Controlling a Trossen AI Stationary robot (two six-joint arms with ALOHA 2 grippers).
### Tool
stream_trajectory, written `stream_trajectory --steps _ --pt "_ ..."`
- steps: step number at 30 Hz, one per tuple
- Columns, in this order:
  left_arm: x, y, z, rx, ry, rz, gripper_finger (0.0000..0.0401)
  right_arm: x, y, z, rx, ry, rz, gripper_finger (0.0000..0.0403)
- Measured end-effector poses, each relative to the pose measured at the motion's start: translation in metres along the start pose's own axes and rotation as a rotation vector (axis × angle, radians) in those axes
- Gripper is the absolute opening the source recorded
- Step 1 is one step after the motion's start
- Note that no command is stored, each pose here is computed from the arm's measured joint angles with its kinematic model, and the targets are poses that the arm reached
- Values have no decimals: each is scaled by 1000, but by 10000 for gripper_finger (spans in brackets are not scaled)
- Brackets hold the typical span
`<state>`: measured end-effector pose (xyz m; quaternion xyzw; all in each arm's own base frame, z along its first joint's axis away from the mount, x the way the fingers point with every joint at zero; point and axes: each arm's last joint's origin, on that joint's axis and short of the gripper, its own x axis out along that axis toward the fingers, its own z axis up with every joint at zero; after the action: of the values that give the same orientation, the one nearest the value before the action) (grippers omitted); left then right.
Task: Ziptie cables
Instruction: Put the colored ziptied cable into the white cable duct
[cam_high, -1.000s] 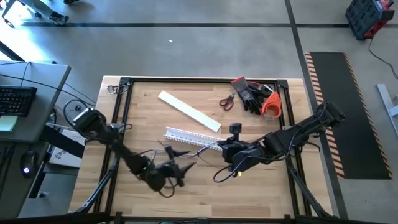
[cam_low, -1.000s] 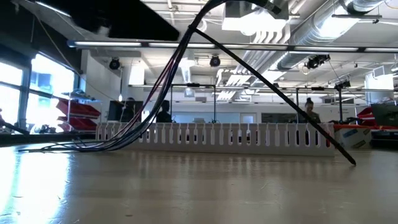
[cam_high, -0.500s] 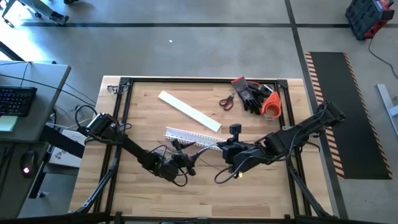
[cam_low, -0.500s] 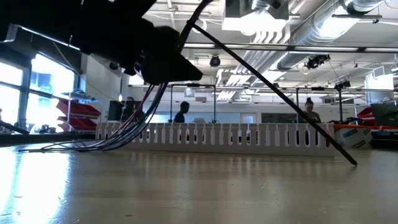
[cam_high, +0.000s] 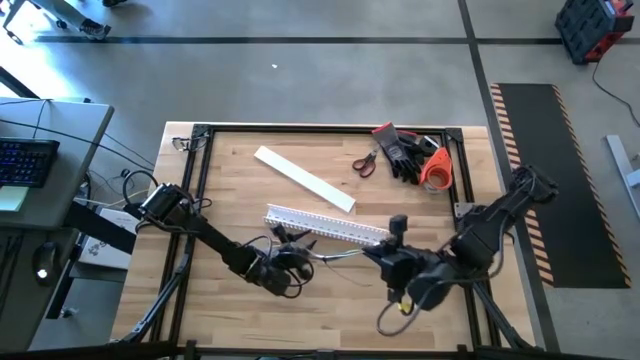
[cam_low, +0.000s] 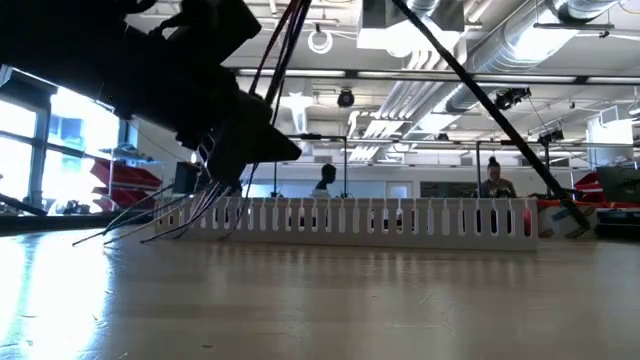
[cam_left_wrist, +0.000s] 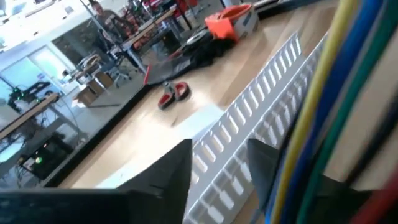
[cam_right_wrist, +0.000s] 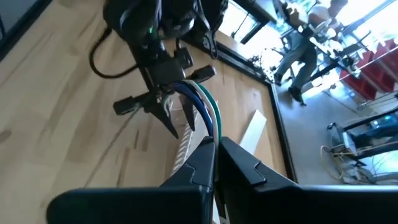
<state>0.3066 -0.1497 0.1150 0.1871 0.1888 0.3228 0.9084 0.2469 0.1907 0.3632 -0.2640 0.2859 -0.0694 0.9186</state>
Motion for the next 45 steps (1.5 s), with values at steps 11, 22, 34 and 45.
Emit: stream_trajectory --steps 11,22,34,45 --pt "-13 -1 -3 80 -7 30 6 -19 4 -2 -1 10 -25 0" --pt "-41 61 23 140 120 -68 0 13 -13 -39 94 263 -140 0" --pt "-11 142 9 261 615 -190 0 91 -29 -108 213 544 -178 0" --pt "9 139 -34 307 762 -311 0 114 -26 -143 238 651 -63 0"
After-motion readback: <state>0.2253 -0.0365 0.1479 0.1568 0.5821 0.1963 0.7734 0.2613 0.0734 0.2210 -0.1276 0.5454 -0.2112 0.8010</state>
